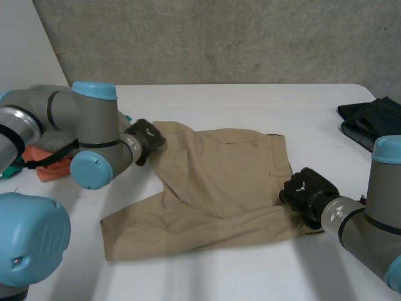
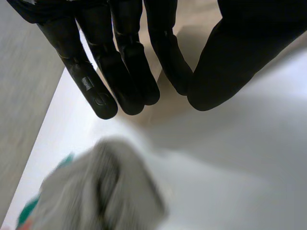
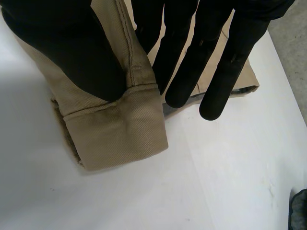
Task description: Fold the laundry.
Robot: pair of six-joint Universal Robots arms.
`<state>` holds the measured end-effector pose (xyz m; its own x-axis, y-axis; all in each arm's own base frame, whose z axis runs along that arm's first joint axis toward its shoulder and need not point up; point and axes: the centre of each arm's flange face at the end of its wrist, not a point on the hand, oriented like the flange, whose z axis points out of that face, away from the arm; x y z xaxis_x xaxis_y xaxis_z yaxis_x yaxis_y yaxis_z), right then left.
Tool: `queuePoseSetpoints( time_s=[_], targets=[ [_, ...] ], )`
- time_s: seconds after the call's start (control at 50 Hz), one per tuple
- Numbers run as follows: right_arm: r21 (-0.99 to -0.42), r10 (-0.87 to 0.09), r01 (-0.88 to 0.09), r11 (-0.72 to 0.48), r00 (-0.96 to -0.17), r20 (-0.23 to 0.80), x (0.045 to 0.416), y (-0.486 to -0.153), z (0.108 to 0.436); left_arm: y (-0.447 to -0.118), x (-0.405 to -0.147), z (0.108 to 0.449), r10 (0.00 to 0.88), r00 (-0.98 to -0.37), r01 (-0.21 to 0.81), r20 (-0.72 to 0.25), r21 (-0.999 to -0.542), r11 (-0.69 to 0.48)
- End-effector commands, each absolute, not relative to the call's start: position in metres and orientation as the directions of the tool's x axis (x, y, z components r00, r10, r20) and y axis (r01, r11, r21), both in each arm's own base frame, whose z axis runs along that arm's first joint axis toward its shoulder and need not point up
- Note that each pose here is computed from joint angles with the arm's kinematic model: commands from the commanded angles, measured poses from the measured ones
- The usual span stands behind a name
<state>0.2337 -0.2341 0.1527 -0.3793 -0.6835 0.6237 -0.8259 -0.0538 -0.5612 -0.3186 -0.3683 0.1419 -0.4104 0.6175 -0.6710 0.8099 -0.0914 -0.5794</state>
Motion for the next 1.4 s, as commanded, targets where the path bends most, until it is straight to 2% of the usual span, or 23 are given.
queuePoseSetpoints(
  time_s=[0.02,0.08,0.16,0.18,0.2,0.26,0.32,0.38,0.48,0.54,0.64,0.82,0.86,0.98,1.12,1.24,1.34,1.4],
  targets=[
    [-0.565,-0.683,-0.822,-0.073,-0.371,0.629,0.238,-0.231,0.154,-0.355,-0.294,0.158,0.516,-0.472,0.863,-0.715,-0.495,0.104],
    [-0.564,-0.685,-0.822,-0.083,-0.365,0.631,0.241,-0.228,0.155,-0.349,-0.295,0.167,0.514,-0.502,0.844,-0.695,-0.524,0.115],
    [-0.564,-0.685,-0.822,-0.082,-0.365,0.631,0.242,-0.226,0.155,-0.349,-0.301,0.182,0.505,-0.578,0.774,-0.641,-0.626,0.092],
    [-0.565,-0.682,-0.821,-0.08,-0.368,0.632,0.242,-0.226,0.156,-0.352,-0.306,0.187,0.508,-0.611,0.73,-0.607,-0.681,0.064],
    [-0.566,-0.682,-0.82,-0.081,-0.368,0.632,0.243,-0.226,0.156,-0.355,-0.308,0.189,0.516,-0.624,0.704,-0.587,-0.709,0.044],
    [-0.569,-0.675,-0.819,-0.078,-0.376,0.635,0.242,-0.226,0.157,-0.359,-0.317,0.191,0.571,-0.632,0.63,-0.524,-0.777,-0.016],
    [-0.571,-0.666,-0.817,-0.078,-0.384,0.64,0.24,-0.228,0.158,-0.359,-0.328,0.184,0.646,-0.586,0.59,-0.489,-0.804,-0.073],
    [-0.573,-0.659,-0.816,-0.077,-0.39,0.644,0.239,-0.229,0.159,-0.361,-0.334,0.177,0.679,-0.543,0.585,-0.494,-0.802,-0.116],
    [-0.575,-0.653,-0.815,-0.072,-0.397,0.645,0.237,-0.233,0.159,-0.37,-0.329,0.155,0.703,-0.479,0.656,-0.526,-0.747,-0.111],
    [-0.575,-0.649,-0.815,-0.073,-0.399,0.647,0.237,-0.234,0.159,-0.37,-0.328,0.148,0.728,-0.452,0.671,-0.516,-0.734,-0.103],
    [-0.575,-0.651,-0.815,-0.074,-0.397,0.647,0.237,-0.233,0.158,-0.373,-0.332,0.139,0.752,-0.431,0.654,-0.499,-0.747,-0.12],
    [-0.575,-0.649,-0.815,-0.073,-0.399,0.648,0.237,-0.235,0.156,-0.371,-0.337,0.127,0.755,-0.41,0.677,-0.511,-0.726,-0.124],
    [-0.576,-0.647,-0.814,-0.073,-0.401,0.649,0.237,-0.237,0.156,-0.372,-0.336,0.128,0.745,-0.414,0.684,-0.523,-0.719,-0.124],
    [-0.575,-0.637,-0.814,-0.075,-0.405,0.656,0.236,-0.239,0.157,-0.378,-0.316,0.144,0.621,-0.523,0.748,-0.584,-0.664,0.006],
    [-0.576,-0.635,-0.813,-0.08,-0.404,0.658,0.237,-0.238,0.158,-0.373,-0.288,0.153,0.601,-0.56,0.767,-0.571,-0.632,0.114],
    [-0.577,-0.643,-0.812,-0.086,-0.397,0.655,0.239,-0.234,0.157,-0.36,-0.279,0.148,0.615,-0.581,0.757,-0.533,-0.632,0.168],
    [-0.574,-0.64,-0.815,-0.086,-0.396,0.658,0.24,-0.233,0.157,-0.359,-0.276,0.15,0.587,-0.607,0.742,-0.535,-0.646,0.178],
    [-0.572,-0.636,-0.816,-0.085,-0.397,0.662,0.24,-0.233,0.158,-0.357,-0.273,0.162,0.568,-0.62,0.734,-0.541,-0.655,0.177]
  ],
)
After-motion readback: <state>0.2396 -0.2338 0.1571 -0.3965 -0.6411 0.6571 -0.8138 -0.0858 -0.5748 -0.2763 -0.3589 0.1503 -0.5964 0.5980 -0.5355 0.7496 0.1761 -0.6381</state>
